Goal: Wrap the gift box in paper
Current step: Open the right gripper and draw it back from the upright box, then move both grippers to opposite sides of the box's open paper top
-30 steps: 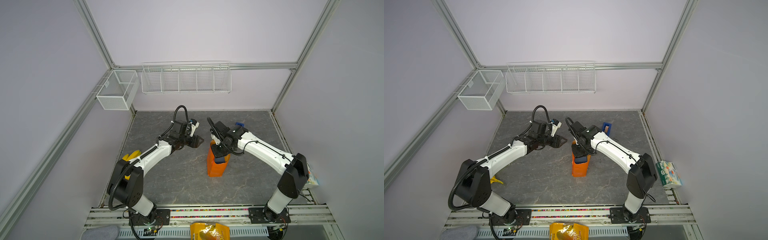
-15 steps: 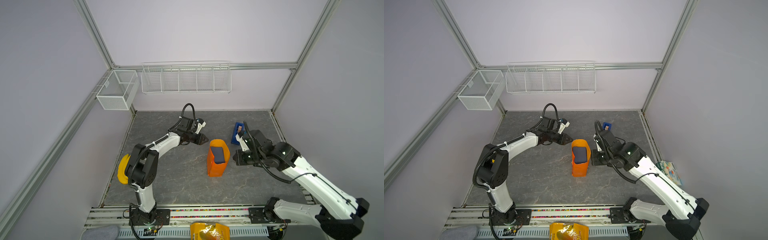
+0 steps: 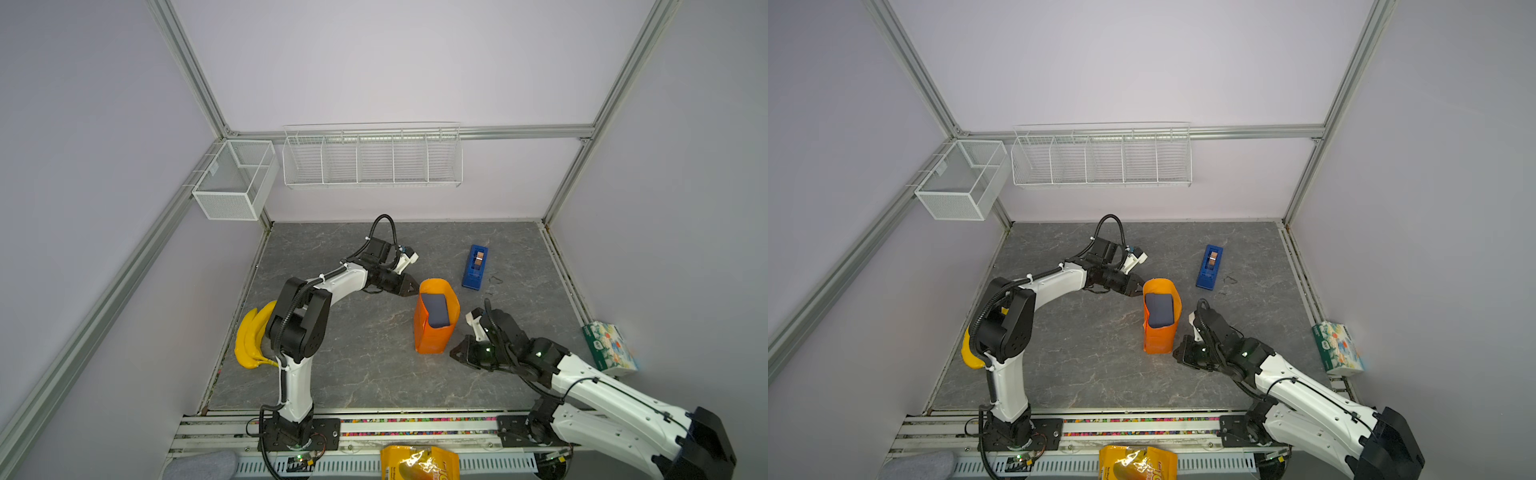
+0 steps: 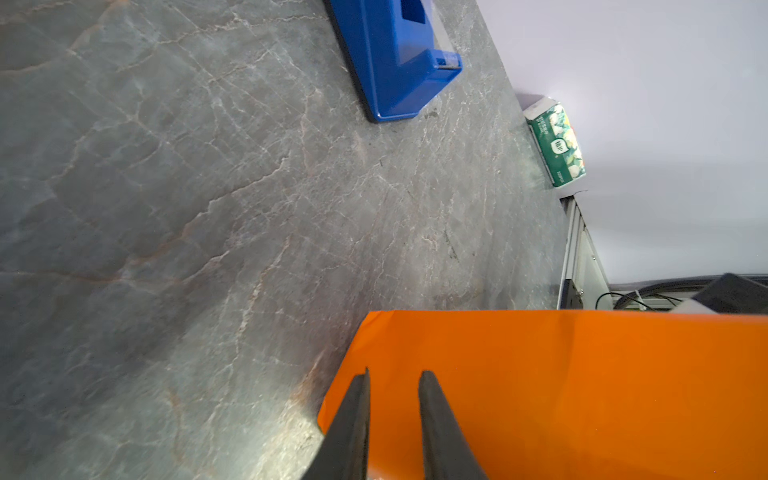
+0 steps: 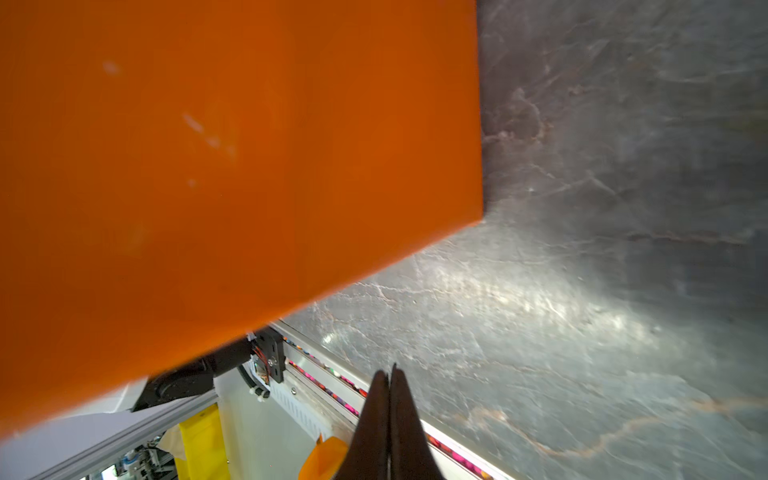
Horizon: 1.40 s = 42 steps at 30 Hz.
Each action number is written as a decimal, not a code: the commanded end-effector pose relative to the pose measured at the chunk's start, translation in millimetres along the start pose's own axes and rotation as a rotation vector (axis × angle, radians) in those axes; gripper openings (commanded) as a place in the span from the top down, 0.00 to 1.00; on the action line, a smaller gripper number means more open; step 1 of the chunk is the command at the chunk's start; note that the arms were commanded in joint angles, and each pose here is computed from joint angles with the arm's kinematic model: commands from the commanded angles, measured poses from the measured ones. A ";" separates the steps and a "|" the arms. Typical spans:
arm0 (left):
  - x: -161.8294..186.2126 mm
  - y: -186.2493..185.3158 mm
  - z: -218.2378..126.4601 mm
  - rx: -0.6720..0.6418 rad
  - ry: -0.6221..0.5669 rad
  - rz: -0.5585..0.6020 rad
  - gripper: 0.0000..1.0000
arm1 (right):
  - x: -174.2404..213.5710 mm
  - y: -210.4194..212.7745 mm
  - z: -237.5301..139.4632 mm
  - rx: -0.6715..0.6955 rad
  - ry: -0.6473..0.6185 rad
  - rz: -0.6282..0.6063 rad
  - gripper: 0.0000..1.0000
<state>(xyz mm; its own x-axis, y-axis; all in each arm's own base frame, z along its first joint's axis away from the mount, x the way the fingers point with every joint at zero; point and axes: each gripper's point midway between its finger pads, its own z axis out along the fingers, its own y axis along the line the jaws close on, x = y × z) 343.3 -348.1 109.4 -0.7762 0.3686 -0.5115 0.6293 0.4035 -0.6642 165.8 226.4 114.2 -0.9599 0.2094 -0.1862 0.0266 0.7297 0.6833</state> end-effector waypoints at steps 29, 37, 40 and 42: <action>33.5 24.9 -70.5 -0.119 -0.125 -0.124 0.85 | -120.9 38.6 32.9 -0.035 -0.062 -0.082 0.93; 48.5 23.7 -83.6 -0.195 -0.163 -0.154 0.85 | -147.3 49.0 44.8 -0.042 -0.037 -0.200 0.93; 51.0 22.3 -87.7 -0.212 -0.180 -0.162 0.85 | -154.6 50.0 46.5 -0.059 -0.028 -0.221 0.93; 50.7 20.1 -89.7 -0.208 -0.198 -0.171 0.85 | -158.5 50.7 48.0 -0.069 -0.023 -0.232 0.93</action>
<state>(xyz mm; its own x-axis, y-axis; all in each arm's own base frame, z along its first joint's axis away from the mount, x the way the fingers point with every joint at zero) 320.9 -242.4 110.9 -0.8575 0.1449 -0.4937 0.4667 0.6232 -0.6276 330.6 252.8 136.4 -0.9367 0.1228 -0.3278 -0.1297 0.7481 0.6508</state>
